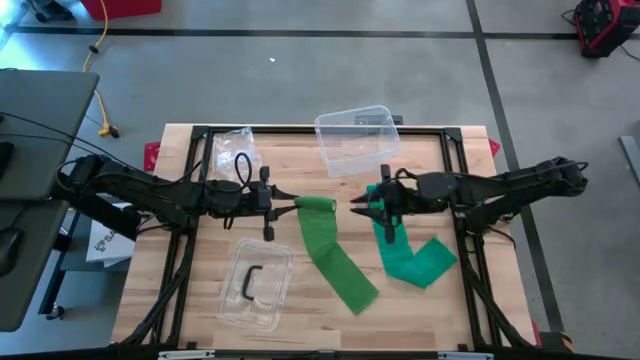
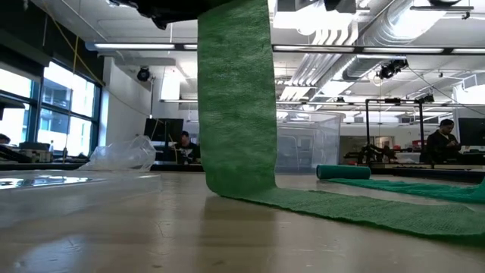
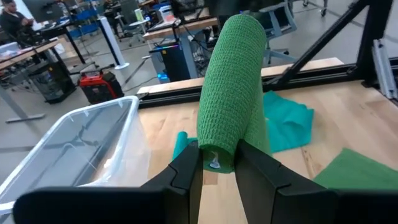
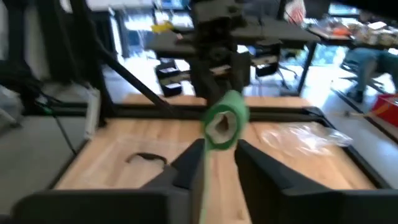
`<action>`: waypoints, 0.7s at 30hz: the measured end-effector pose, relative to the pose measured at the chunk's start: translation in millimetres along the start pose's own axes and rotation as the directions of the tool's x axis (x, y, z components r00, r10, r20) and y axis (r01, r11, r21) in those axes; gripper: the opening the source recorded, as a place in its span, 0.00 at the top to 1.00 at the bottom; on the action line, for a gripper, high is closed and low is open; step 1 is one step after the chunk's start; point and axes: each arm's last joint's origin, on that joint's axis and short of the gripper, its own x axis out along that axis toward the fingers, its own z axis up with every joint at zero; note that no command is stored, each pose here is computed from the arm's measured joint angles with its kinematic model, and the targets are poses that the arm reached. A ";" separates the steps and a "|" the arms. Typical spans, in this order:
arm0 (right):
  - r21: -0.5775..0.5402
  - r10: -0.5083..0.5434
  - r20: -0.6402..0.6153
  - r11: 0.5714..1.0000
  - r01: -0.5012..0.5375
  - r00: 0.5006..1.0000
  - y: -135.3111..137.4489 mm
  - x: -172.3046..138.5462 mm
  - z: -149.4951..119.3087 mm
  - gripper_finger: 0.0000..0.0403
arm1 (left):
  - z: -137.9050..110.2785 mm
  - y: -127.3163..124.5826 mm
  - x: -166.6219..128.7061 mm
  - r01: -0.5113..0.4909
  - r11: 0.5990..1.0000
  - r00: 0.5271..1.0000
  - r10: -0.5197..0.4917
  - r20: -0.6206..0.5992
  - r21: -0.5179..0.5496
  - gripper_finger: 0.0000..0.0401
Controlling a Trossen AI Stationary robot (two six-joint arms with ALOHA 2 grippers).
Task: Roll bandage
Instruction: Roll the green bandage
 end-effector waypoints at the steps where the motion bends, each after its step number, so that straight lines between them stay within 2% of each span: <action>1: -0.017 -0.003 -0.025 1.000 0.002 1.000 -0.1 3.1 4.2 0.73 | 0.2 -0.9 -0.3 0.004 1.000 1.000 -0.004 0.002 0.001 0.81; 4: -0.075 0.030 -0.082 0.997 -0.036 0.996 6.5 14.6 12.3 0.68 | 0.6 -2.9 -1.0 0.008 1.000 1.000 -0.008 0.003 0.002 0.81; 8: -0.144 0.072 -0.138 0.985 -0.092 0.988 21.5 32.1 6.9 0.67 | 0.7 -3.4 -1.3 0.001 1.000 1.000 -0.001 0.003 -0.005 0.81; 11: -0.185 0.011 -0.150 0.982 -0.039 0.989 28.7 39.3 2.4 0.67 | 0.4 -2.9 -1.3 -0.019 1.000 1.000 0.019 -0.003 -0.016 0.81; 16: -0.220 -0.142 -0.127 0.969 0.112 0.982 35.0 43.1 0.7 0.67 | 0.2 -2.4 -1.2 -0.030 0.999 1.000 0.030 -0.006 -0.021 0.81; 21: -0.209 -0.173 -0.090 0.966 0.151 0.981 36.5 42.5 4.4 0.67 | -0.2 -3.0 -1.5 -0.036 0.999 0.999 0.035 -0.011 -0.026 0.81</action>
